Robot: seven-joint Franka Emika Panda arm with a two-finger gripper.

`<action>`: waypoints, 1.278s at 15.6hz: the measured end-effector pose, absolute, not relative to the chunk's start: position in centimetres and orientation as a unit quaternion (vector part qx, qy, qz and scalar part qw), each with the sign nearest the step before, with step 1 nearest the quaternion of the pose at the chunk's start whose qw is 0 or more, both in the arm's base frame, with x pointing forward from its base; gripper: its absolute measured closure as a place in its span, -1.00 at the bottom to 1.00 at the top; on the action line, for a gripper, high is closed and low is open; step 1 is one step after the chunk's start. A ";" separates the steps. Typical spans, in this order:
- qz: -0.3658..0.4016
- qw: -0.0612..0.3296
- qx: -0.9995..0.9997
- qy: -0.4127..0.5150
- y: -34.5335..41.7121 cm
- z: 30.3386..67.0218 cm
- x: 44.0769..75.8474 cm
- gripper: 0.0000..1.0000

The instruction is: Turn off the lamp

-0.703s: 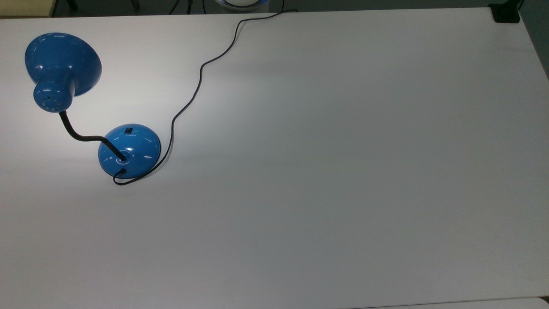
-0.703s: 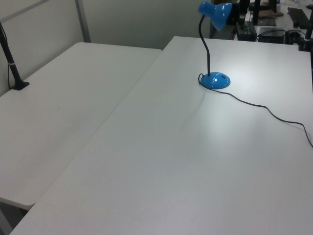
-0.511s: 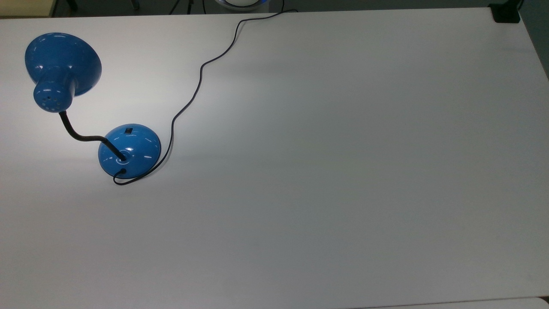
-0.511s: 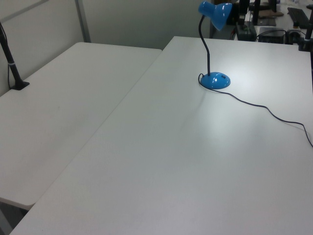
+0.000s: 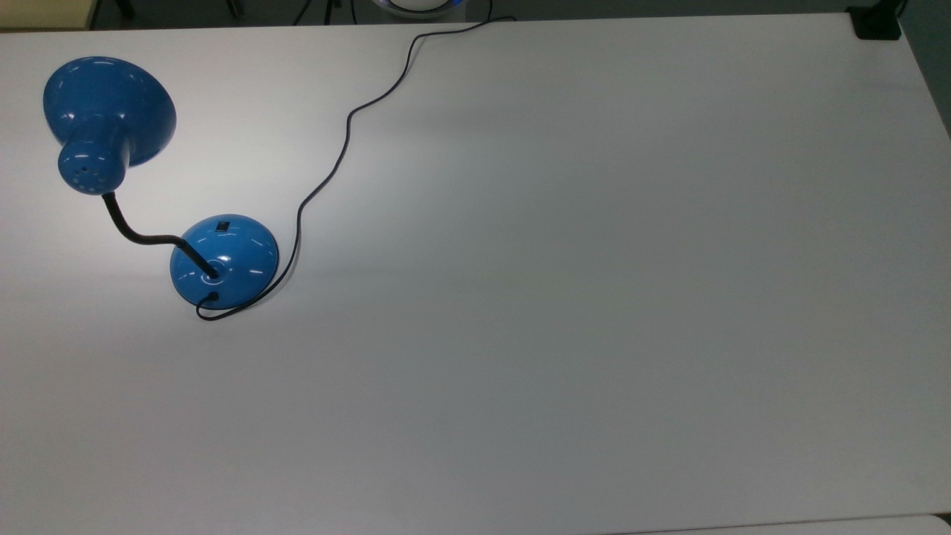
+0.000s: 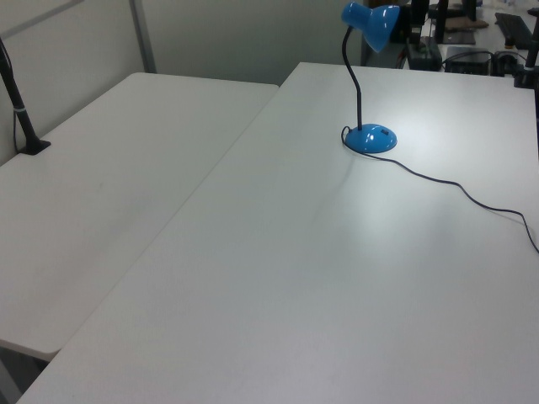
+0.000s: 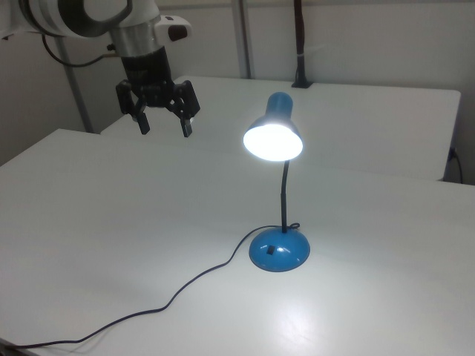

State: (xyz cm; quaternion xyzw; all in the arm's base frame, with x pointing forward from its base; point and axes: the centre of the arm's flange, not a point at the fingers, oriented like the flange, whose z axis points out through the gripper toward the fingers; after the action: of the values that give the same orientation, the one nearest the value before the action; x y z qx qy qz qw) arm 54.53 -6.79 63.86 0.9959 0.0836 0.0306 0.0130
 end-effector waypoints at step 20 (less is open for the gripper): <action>0.000 0.049 0.977 0.208 -16.4 45.1 53.2 -0.05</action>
State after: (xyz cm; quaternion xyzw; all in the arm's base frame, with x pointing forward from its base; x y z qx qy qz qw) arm 53.24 -16.41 45.13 0.9770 0.2075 0.0000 0.0491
